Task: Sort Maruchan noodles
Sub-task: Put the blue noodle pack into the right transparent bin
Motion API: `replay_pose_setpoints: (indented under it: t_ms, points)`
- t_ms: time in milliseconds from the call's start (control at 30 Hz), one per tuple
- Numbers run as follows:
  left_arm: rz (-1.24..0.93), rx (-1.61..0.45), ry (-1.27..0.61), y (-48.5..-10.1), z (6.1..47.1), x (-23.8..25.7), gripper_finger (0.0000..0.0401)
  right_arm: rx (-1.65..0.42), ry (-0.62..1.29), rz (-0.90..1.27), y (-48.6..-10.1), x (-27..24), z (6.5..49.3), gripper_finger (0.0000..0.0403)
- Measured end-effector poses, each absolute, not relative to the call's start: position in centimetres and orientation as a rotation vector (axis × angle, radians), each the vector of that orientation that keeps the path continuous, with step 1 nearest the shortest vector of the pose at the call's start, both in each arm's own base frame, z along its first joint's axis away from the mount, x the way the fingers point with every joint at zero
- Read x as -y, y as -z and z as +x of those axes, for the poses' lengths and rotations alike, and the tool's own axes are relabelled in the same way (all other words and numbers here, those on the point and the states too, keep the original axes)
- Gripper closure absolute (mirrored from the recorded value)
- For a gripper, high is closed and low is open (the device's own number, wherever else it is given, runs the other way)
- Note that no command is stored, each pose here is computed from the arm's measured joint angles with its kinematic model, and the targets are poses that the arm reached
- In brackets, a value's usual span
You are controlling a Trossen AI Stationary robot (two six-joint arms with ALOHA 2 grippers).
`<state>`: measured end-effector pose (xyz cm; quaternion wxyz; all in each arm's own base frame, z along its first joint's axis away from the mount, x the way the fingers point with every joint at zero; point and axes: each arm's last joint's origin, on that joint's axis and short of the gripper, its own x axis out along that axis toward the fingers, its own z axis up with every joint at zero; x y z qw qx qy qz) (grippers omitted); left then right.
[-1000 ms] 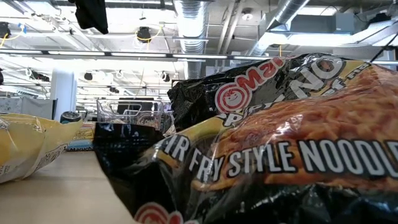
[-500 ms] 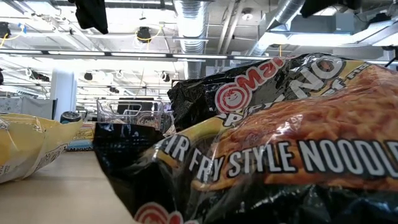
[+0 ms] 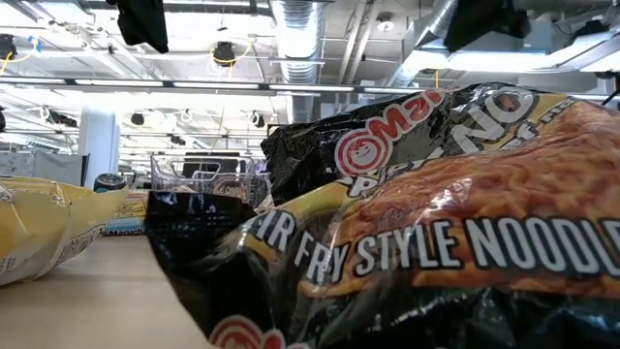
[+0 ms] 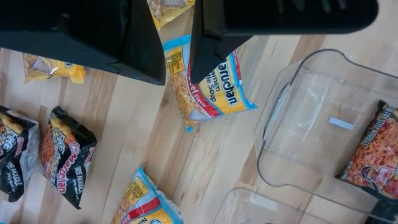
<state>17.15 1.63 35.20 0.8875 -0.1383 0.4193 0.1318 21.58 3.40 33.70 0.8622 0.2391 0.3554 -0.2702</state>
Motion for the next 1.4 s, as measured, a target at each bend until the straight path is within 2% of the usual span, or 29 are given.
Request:
replay_pose_setpoints:
  t_ms: [233,533,767,1033,1400]
  points:
    - [-0.29,-0.872,-0.275,-35.2,17.1,-1.6,0.034,-0.804,0.487,0.473,-32.7,-2.7,23.7,0.033]
    - [-0.29,-0.873,-0.276,-35.2,17.1,-1.6,0.034,-0.868,0.43,0.318,-31.4,-2.4,25.5,0.033]
    - [-0.294,-0.875,-0.278,-35.2,17.1,-1.6,0.034,-1.005,0.431,0.236,-29.0,-1.9,27.1,0.033]
    - [-0.295,-0.883,-0.28,-35.1,17.0,-1.6,0.034,-1.123,0.344,0.341,-26.4,-1.5,29.1,0.033]
    - [-0.295,-0.891,-0.282,-35.1,17.0,-1.6,0.034,-1.099,0.255,0.368,-25.9,-1.8,30.2,0.033]
